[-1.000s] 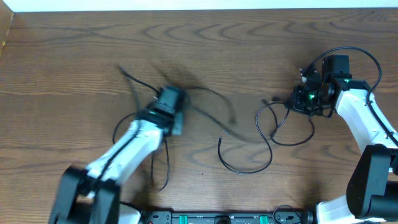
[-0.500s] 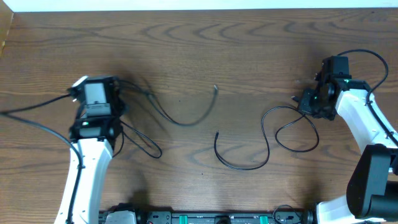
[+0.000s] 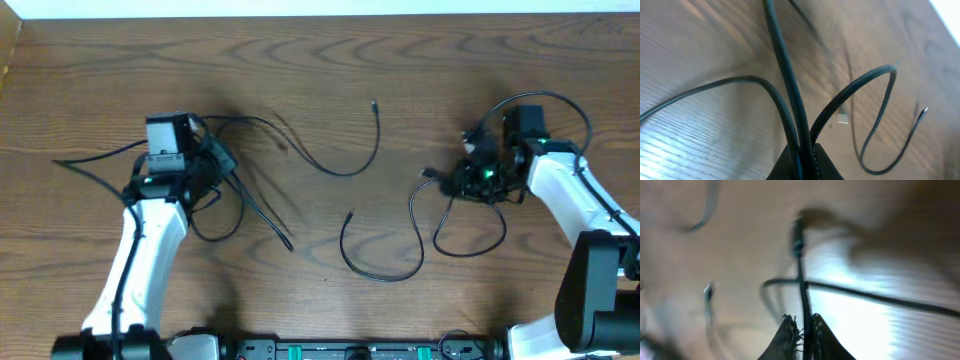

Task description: Untangle cables

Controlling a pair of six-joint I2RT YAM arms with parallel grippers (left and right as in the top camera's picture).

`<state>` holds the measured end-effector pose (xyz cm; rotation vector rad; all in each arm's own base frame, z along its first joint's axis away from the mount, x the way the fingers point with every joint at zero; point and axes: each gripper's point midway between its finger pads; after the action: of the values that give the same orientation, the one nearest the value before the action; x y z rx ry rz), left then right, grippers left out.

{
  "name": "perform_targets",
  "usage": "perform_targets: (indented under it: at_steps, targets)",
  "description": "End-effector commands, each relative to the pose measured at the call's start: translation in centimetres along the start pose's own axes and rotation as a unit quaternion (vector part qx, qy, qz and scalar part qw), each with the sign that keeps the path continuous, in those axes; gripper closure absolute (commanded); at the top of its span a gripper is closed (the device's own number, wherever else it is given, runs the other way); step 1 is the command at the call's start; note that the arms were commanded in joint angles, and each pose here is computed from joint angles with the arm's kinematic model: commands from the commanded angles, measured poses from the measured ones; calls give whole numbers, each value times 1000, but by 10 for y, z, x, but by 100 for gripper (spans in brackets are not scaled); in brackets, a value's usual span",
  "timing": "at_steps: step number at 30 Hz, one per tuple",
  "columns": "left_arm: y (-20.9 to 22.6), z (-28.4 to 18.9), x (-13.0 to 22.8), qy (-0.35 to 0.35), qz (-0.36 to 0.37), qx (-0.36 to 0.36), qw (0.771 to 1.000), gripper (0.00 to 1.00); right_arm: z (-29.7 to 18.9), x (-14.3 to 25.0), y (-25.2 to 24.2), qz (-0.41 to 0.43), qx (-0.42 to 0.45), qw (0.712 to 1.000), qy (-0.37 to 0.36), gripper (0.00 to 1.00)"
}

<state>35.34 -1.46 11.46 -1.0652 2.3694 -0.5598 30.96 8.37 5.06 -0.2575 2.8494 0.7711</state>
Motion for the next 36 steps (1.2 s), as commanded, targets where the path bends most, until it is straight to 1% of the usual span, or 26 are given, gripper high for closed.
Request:
perform_targets:
  at_steps: [1, 3, 8, 11, 13, 15, 18, 20, 21, 24, 26, 29, 33, 36]
  targets:
    - [6, 17, 8, 29, 3, -13, 999, 93, 4, 8, 43, -91, -88, 992, 7, 91]
    - [16, 26, 8, 33, -1, -34, 999, 92, 8, 13, 55, -112, -100, 988, 18, 90]
    - [37, 46, 13, 46, -9, -76, 996, 93, 20, 25, 75, -153, -99, 982, 48, 74]
    - [44, 53, 17, 57, -12, -88, 994, 92, 30, 35, 86, -184, -84, 977, 73, 69]
    - [46, 56, 18, 60, -13, -92, 994, 92, 36, 45, 100, -205, -87, 970, 92, 62]
    - [48, 56, 17, 56, -12, -96, 994, 92, 41, 56, 112, -222, -93, 964, 110, 52]
    - [53, 55, 12, 40, -10, -111, 993, 92, 46, 74, 128, -244, -101, 954, 141, 44]
    - [56, 55, 9, 32, -9, -119, 992, 92, 49, 86, 139, -263, -106, 946, 159, 33]
    - [57, 54, 7, 29, -9, -121, 992, 92, 51, 95, 146, -277, -108, 939, 172, 26]
    - [57, 54, 7, 29, -9, -121, 992, 92, 56, 107, 157, -303, -104, 928, 189, 15]
    - [57, 54, 7, 29, -9, -121, 992, 92, 60, 114, 156, -316, -79, 924, 201, 12]
    - [57, 54, 7, 29, -9, -121, 992, 92, 67, 120, 146, -336, -14, 917, 214, 10]
    - [57, 54, 7, 29, -9, -121, 992, 92, 76, 129, 145, -380, 61, 897, 218, 8]
    - [57, 54, 7, 29, -9, -121, 992, 92, 83, 140, 155, -405, 55, 886, 220, 6]
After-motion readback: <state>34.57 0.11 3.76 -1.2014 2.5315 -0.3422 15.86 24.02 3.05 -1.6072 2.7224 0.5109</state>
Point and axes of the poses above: each gripper's point midway between its finger pads, its own z axis out along the fingers, its own y axis along the line the jaws close on, x = y × z, and after that the axes turned 11 degrees about -z, right-handed
